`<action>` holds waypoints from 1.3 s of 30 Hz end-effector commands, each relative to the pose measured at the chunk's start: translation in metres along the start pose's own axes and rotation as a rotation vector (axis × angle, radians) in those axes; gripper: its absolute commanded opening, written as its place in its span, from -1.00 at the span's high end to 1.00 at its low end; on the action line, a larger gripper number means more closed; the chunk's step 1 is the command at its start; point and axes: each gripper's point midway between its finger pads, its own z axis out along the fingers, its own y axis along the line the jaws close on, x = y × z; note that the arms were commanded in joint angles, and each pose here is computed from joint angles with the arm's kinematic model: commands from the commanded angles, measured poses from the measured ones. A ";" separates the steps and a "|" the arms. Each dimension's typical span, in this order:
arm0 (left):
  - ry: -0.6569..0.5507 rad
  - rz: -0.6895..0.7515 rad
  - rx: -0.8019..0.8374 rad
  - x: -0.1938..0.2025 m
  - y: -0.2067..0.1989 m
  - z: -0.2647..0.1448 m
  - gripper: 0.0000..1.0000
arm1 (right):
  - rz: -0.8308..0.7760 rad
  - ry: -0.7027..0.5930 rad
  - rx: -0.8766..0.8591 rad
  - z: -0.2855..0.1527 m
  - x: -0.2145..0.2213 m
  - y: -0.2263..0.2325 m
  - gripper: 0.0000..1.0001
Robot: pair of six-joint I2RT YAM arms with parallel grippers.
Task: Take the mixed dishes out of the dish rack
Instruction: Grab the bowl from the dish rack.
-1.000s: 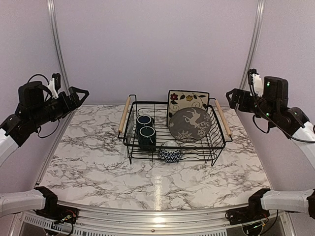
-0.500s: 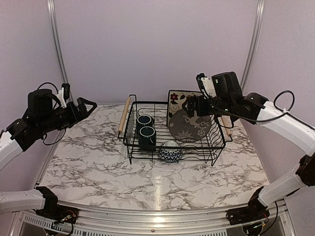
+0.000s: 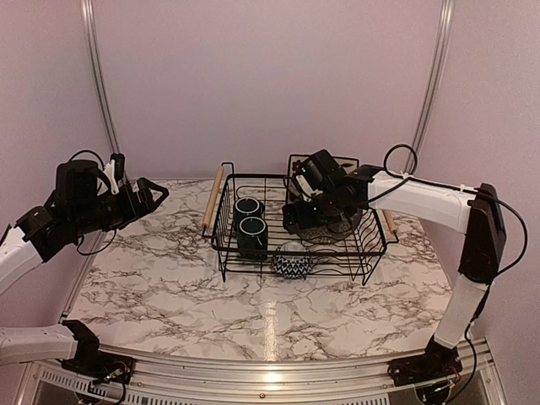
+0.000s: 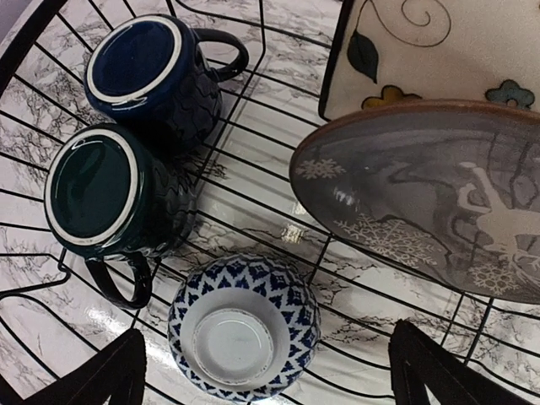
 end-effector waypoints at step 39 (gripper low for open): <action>0.021 0.011 -0.020 0.013 0.006 -0.003 -0.98 | -0.221 0.351 -0.166 0.050 0.061 0.015 -0.20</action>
